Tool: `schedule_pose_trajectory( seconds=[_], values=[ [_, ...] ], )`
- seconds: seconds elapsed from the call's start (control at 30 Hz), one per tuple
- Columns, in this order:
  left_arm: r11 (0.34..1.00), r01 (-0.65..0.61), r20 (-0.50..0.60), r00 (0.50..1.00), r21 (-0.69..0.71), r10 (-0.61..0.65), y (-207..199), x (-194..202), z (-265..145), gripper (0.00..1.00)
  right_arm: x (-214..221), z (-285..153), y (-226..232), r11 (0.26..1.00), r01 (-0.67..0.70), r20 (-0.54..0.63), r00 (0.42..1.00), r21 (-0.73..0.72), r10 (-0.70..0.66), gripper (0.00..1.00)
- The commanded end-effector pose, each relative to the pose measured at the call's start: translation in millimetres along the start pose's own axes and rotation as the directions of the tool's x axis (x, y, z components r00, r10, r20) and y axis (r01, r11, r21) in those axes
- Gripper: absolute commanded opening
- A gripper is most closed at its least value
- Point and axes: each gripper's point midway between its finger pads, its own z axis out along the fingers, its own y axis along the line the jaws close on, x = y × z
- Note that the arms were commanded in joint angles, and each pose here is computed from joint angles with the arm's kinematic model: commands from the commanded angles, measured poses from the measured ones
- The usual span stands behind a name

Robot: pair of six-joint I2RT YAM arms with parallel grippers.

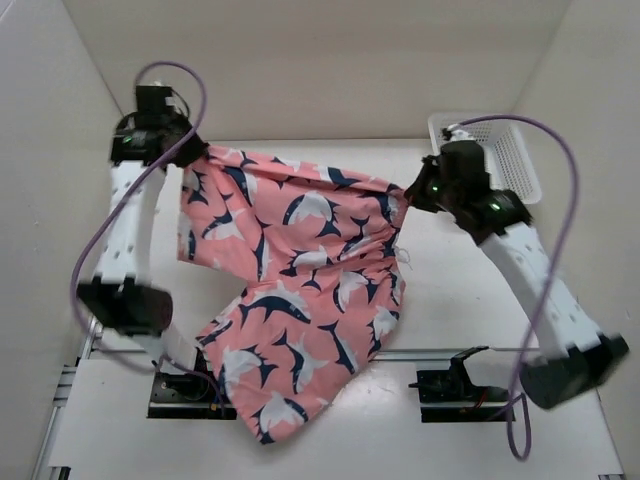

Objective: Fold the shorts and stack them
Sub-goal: Flatten the shorts out

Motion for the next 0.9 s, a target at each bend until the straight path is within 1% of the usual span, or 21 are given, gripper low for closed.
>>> schedule_pose_trajectory(
  seconds=[0.0, 0.03, 0.07, 0.1, 0.17, 0.23, 0.27, 0.3, 0.33, 0.37, 0.43, 0.53, 0.57, 0.6, 0.63, 0.67, 0.7, 0.73, 0.8, 0.83, 0.87],
  values=[
    [0.981, -0.030, -0.054, 0.998, -0.194, 0.020, 47.0, 12.9, 38.6, 0.10, 1.2, 56.7, -45.9, 0.983, 0.016, 0.011, 1.000, 0.183, -0.019, 0.00],
    [0.975, -0.037, -0.083, 0.996, -0.220, 0.019, 53.5, 20.4, 65.8, 0.10, 11.9, 72.5, -51.1, 0.980, 0.023, -0.019, 1.000, 0.198, -0.020, 0.00],
    [0.975, -0.037, -0.082, 0.996, -0.219, 0.019, 52.3, 18.4, 75.9, 0.10, 18.0, 98.8, -59.4, 0.976, 0.011, -0.034, 0.999, 0.219, -0.004, 0.00],
    [0.956, -0.052, -0.101, 0.995, -0.288, 0.024, 67.2, 24.7, 100.6, 0.10, 21.0, 111.8, -66.4, 0.969, 0.014, -0.029, 1.000, 0.248, -0.007, 0.00],
    [0.945, -0.028, -0.102, 0.995, -0.327, -0.005, 74.8, 15.2, 112.4, 0.10, 23.8, 147.7, -83.9, 0.957, 0.002, -0.013, 1.000, 0.290, 0.002, 0.00],
    [0.939, -0.027, -0.127, 0.992, -0.344, -0.018, 78.0, 20.4, 137.3, 0.10, 17.3, 167.4, -82.2, 0.964, -0.039, -0.028, 0.998, 0.262, 0.047, 0.00],
    [0.946, -0.015, -0.088, 0.996, -0.323, -0.015, 69.1, 5.4, 139.2, 0.10, 24.0, 186.0, -85.5, 0.965, -0.039, -0.065, 0.996, 0.260, 0.058, 0.00],
    [0.950, 0.000, -0.068, 0.997, -0.314, -0.022, 64.8, -1.5, 142.9, 0.10, 2.3, 190.2, -76.9, 0.971, -0.054, -0.043, 0.997, 0.232, 0.065, 0.00],
    [0.951, 0.009, -0.064, 0.998, -0.309, -0.030, 65.5, -7.5, 144.1, 0.10, -1.4, 196.6, -65.7, 0.981, -0.057, -0.064, 0.996, 0.187, 0.070, 0.00],
    [0.960, 0.019, -0.032, 0.999, -0.281, -0.029, 55.3, -21.7, 144.5, 0.10, 2.4, 210.2, -69.6, 0.978, -0.068, -0.097, 0.991, 0.197, 0.089, 0.00],
    [0.970, 0.011, -0.033, 0.999, -0.245, -0.020, 46.0, -27.6, 138.8, 0.10, -10.1, 214.9, -54.9, 0.985, -0.074, -0.114, 0.989, 0.153, 0.092, 0.00],
    [0.980, -0.031, -0.078, 0.997, -0.197, 0.015, 40.1, -20.0, 131.5, 0.10, -5.1, 219.2, -25.6, 0.996, -0.088, -0.185, 0.979, 0.001, 0.087, 0.00],
    [0.981, -0.041, -0.067, 0.997, -0.189, 0.028, 38.7, -22.7, 124.2, 0.10, -3.1, 220.5, -18.0, 0.995, -0.087, -0.206, 0.975, -0.042, 0.077, 0.00],
    [0.976, -0.048, -0.112, 0.993, -0.212, 0.025, 47.9, -7.2, 127.5, 0.10, 0.3, 220.7, -12.2, 0.993, -0.096, -0.234, 0.969, -0.071, 0.077, 0.00],
    [0.975, -0.050, -0.121, 0.992, -0.217, 0.024, 50.3, -3.0, 126.4, 0.10, 16.5, 225.7, -8.6, 0.992, -0.099, -0.289, 0.954, -0.072, 0.074, 0.00],
    [0.974, -0.049, -0.106, 0.994, -0.221, 0.026, 51.3, -4.7, 120.7, 0.10, 18.2, 227.9, -10.1, 0.994, -0.084, -0.299, 0.953, -0.071, 0.060, 0.01],
    [0.967, -0.051, -0.144, 0.989, -0.250, 0.015, 65.0, 7.8, 124.0, 0.10, 15.1, 229.4, 0.7, 0.994, -0.062, -0.296, 0.955, -0.093, 0.032, 0.05],
    [0.967, -0.051, -0.144, 0.989, -0.251, 0.015, 66.0, 9.5, 124.0, 0.10, 38.5, 235.1, 3.0, 0.996, -0.042, -0.367, 0.930, -0.080, 0.010, 0.15],
    [0.963, -0.048, -0.156, 0.988, -0.265, 0.007, 73.4, 13.4, 123.2, 0.10, 53.4, 238.2, 12.5, 0.994, 0.020, -0.408, 0.911, -0.107, -0.062, 0.29],
    [0.962, -0.050, -0.164, 0.986, -0.269, 0.005, 75.1, 16.3, 124.2, 0.10, 73.5, 238.5, 18.6, 0.995, 0.040, -0.457, 0.886, -0.094, -0.079, 0.38],
    [0.960, -0.052, -0.173, 0.985, -0.274, 0.004, 77.1, 19.7, 125.3, 0.10, 77.5, 238.1, 23.4, 0.992, 0.067, -0.456, 0.884, -0.103, -0.107, 0.54]
  ],
)
